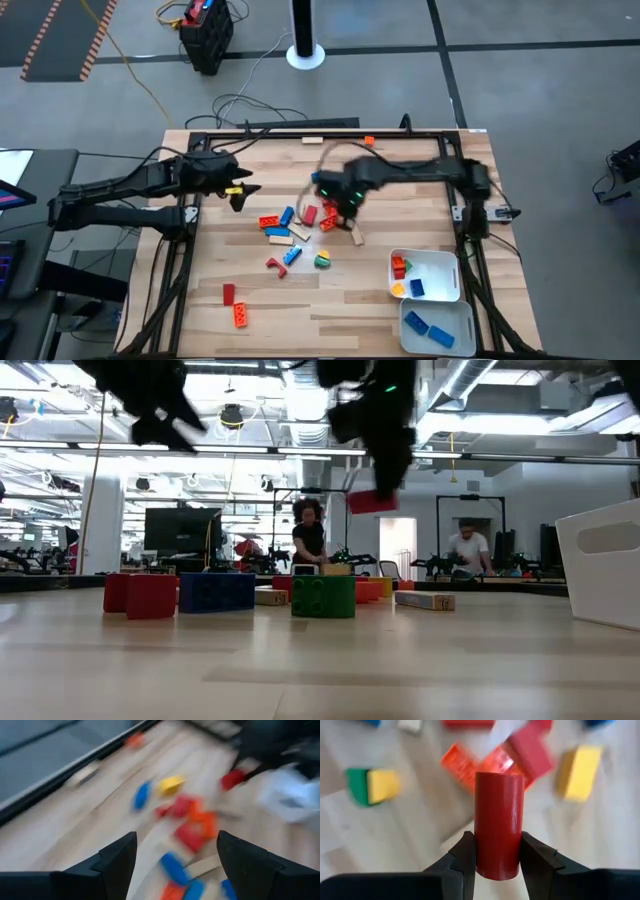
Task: Sort blocks by size
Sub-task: Put the big red block into the gray bin
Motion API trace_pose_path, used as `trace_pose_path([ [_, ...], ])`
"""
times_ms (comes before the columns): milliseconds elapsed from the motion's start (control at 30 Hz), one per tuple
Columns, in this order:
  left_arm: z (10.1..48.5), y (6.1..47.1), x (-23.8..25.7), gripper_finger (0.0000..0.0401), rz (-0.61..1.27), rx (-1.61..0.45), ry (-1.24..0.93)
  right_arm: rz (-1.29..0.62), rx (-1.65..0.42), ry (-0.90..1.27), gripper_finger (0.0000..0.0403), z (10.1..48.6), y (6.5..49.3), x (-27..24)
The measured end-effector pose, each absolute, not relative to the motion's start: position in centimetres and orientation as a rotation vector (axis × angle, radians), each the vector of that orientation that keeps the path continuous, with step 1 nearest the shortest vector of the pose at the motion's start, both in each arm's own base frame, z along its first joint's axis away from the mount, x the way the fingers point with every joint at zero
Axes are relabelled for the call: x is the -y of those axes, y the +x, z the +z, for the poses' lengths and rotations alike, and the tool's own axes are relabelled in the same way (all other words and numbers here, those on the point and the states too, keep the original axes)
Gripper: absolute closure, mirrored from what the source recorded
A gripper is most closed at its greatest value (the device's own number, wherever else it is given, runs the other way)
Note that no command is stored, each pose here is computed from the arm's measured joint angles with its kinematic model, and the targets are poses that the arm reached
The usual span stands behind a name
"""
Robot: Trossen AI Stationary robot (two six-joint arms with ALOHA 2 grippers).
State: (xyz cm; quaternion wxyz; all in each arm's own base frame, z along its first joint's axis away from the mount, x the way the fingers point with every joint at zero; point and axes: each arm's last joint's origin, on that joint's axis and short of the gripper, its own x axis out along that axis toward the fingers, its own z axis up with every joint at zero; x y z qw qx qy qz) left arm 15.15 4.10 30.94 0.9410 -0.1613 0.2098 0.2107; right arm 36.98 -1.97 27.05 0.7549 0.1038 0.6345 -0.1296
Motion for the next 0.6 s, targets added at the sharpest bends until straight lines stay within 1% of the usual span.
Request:
trace_pose_path([
  [67,31.9,15.7,-3.9,0.0136,0.331,-0.342,-0.278,-0.308,-1.351,0.28,0.0259,27.1,34.8,0.3],
  [133,32.6,16.3,-3.9,0.0136,0.303,-0.265,-0.23,-0.326,-1.315,0.34,0.0259,27.1,32.6,-1.4],
  [267,33.0,17.7,-4.5,0.0136,0.372,-0.185,-0.167,-0.357,-1.257,0.47,0.0259,26.9,28.3,-4.4],
  [433,32.0,20.7,-5.7,0.0136,0.428,-0.168,-0.158,-0.276,-1.28,0.606,0.0259,26.7,23.9,-8.6],
  [600,30.6,23.4,-6.3,0.0136,0.424,-0.157,-0.237,-0.247,-1.335,0.685,0.0259,26.6,20.4,-12.7],
])
